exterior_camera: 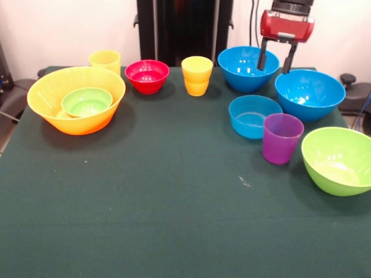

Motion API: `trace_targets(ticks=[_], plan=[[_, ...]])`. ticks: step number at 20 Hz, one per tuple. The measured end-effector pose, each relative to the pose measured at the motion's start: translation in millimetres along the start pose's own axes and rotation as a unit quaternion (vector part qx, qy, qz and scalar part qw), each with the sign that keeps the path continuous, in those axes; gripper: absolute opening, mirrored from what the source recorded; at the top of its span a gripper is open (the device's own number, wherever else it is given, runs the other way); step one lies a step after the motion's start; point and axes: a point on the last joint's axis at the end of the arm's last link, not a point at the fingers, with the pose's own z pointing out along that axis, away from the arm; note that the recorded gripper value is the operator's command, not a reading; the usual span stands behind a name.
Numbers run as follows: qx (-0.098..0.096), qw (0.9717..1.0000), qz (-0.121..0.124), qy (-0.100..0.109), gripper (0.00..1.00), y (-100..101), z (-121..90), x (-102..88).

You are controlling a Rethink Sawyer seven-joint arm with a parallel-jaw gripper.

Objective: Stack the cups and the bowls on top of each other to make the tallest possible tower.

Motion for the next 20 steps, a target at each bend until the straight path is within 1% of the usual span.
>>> trace_targets(ticks=[4, 8, 13, 16, 20], plan=[[0.009, 0.9999, -0.010, 0.001, 1.00, 2.8, -3.2, -4.0], [0.014, 0.9999, -0.009, 0.004, 1.00, 2.2, -3.2, -9.9], [0.014, 0.9999, -0.006, 0.001, 1.00, 1.0, -2.0, -15.9], [0.017, 0.9998, -0.003, 0.004, 1.00, -3.6, 4.3, -18.3], [0.019, 0.9998, -0.001, 0.009, 1.00, -6.1, 10.7, -16.3]])
